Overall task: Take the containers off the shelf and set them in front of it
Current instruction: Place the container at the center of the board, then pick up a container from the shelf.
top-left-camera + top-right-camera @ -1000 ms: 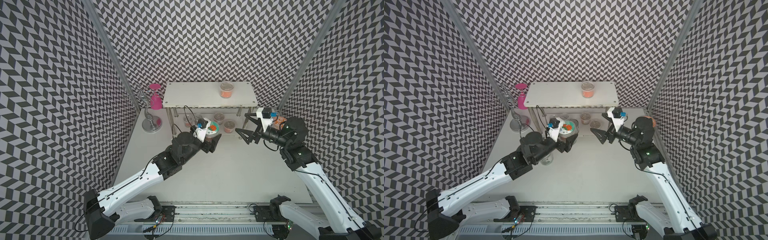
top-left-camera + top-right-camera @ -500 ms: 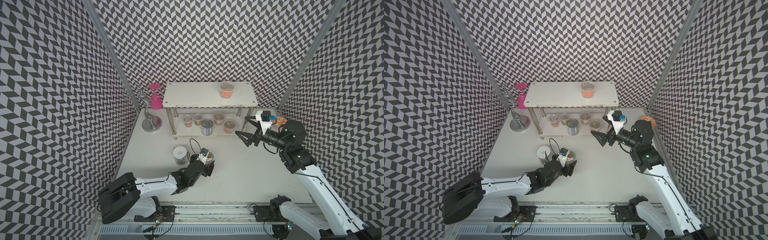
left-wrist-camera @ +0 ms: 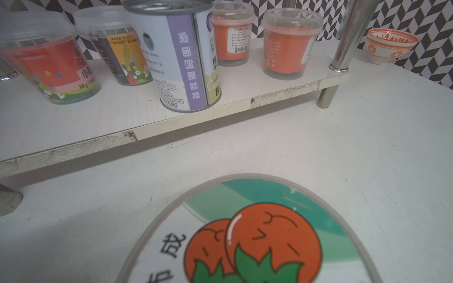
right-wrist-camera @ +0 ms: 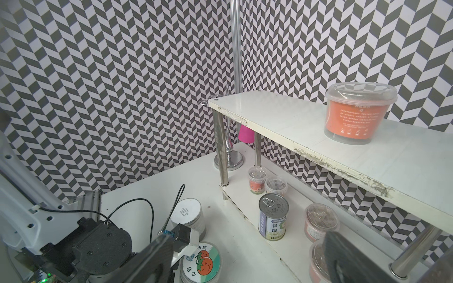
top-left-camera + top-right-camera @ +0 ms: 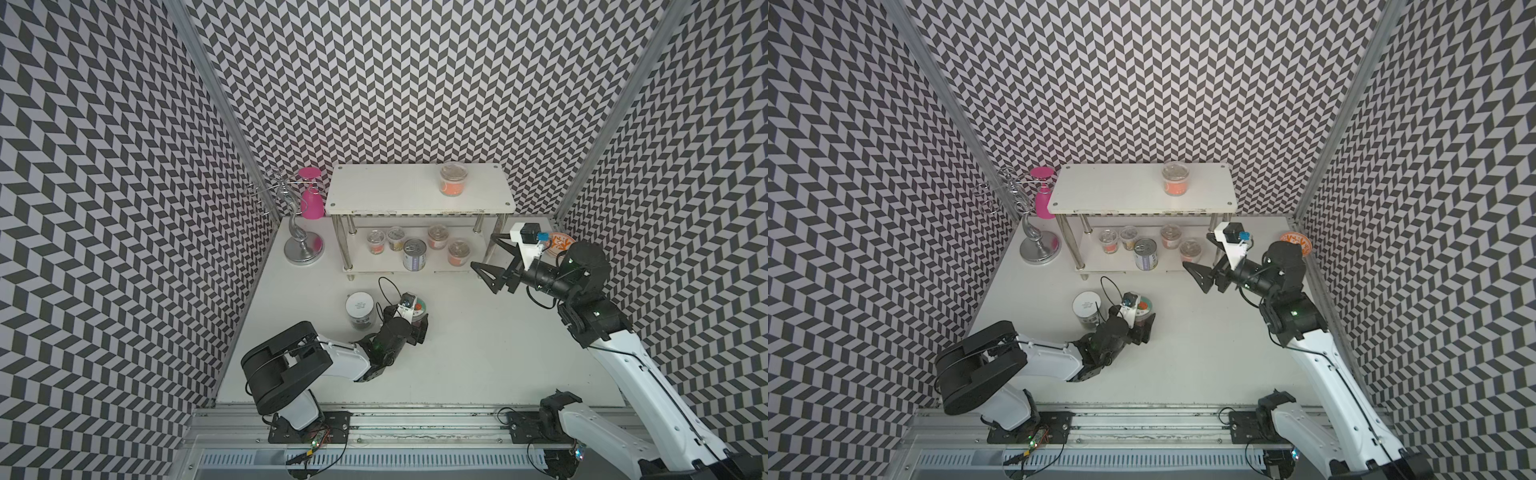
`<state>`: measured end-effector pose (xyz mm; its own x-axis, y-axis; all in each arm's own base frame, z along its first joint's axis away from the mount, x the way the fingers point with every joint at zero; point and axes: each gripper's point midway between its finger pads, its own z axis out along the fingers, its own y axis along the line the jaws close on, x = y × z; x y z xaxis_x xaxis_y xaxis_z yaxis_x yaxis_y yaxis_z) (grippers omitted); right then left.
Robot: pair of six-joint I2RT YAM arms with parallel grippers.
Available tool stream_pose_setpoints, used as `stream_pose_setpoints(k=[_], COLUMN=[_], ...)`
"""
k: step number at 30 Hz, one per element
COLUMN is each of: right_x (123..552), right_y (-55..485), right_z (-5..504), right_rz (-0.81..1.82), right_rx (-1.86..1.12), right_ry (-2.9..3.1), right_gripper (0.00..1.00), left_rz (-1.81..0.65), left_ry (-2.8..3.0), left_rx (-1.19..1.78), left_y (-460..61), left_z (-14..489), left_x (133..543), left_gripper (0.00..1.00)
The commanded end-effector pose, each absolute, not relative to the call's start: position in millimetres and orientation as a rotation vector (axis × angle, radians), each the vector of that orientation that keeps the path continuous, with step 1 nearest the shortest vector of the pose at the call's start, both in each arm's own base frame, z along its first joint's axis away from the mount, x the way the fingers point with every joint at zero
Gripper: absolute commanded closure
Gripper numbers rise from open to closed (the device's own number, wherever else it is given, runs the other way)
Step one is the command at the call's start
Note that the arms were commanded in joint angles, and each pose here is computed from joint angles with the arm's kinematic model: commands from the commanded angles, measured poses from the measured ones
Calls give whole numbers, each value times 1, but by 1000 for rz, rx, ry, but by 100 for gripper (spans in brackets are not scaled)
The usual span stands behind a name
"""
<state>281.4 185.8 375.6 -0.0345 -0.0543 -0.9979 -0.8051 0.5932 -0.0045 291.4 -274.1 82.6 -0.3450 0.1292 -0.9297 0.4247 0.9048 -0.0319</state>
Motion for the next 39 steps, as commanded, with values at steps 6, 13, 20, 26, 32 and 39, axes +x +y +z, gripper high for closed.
stream_pose_setpoints(k=[6, 13, 20, 26, 32, 39], right_x=[289, 292, 292, 291, 288, 283], right_y=[185, 186, 183, 181, 181, 181], right_z=[379, 378, 379, 382, 385, 387], right_rz=[658, 651, 645, 638, 641, 668], right_rx=[-769, -771, -766, -762, -762, -763], right_ry=[1476, 1477, 1474, 1469, 1459, 1454], right_gripper=[0, 0, 1, 0, 0, 0], left_rz=[-393, -392, -406, -387, -376, -519], left_ry=[1884, 1892, 1876, 1861, 1848, 1692], left_rx=[396, 426, 432, 444, 471, 609], left_y=[-287, -291, -294, -290, -287, -305], left_z=[86, 87, 104, 131, 169, 291], left_x=[304, 304, 304, 302, 298, 296], left_gripper=[12, 0, 0, 0, 0, 0])
